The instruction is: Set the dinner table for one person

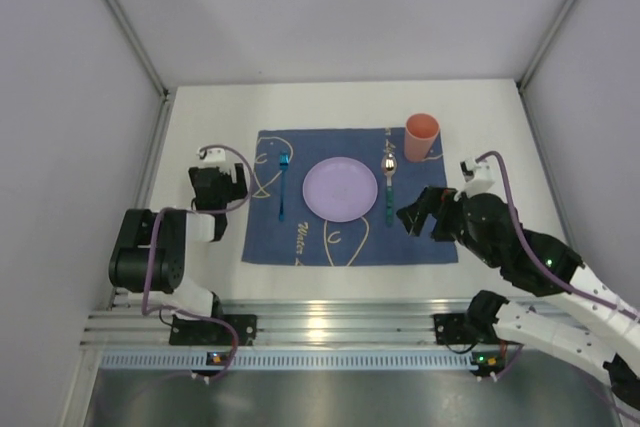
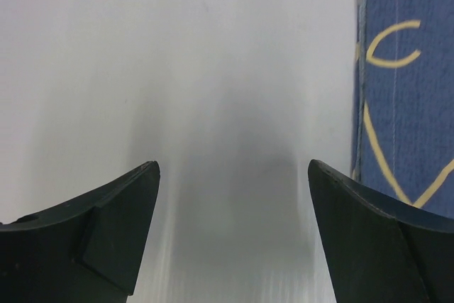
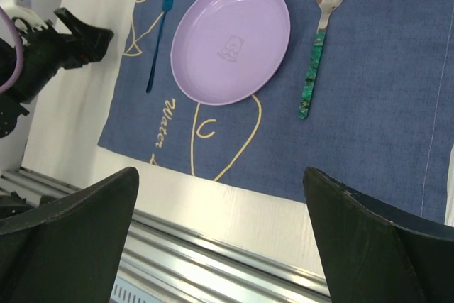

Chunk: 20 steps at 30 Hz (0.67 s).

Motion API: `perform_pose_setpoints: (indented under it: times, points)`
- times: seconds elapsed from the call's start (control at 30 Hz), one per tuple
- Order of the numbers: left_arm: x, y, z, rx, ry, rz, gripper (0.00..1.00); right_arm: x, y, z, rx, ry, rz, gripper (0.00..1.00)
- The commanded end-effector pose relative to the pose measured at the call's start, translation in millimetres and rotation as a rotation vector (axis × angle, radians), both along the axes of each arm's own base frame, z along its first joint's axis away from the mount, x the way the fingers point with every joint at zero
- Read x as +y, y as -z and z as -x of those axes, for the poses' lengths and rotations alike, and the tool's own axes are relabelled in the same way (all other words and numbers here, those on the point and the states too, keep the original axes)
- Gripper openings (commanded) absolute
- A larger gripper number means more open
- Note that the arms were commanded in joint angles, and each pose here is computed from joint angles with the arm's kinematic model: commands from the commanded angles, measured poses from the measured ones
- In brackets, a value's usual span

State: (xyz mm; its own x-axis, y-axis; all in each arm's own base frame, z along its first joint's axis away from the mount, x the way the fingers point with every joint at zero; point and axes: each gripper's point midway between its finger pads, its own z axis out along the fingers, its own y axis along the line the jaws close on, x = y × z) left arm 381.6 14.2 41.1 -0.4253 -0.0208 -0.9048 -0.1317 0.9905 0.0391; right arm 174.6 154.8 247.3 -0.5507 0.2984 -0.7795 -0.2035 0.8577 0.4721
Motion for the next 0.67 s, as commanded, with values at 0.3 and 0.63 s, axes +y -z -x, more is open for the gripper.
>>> perform_pose_setpoints:
  times: [0.3,0.63]
  points:
    - [-5.4,-42.0,-11.4,-0.283,0.032,0.059,0.99,8.6,-28.6,-12.3,-0.042,-0.008,0.026,1.00]
    - [-5.2,-42.8,-9.7,-0.302,0.038,0.048,0.99,-22.3,-69.0,-22.1,-0.189,0.087,0.075,1.00]
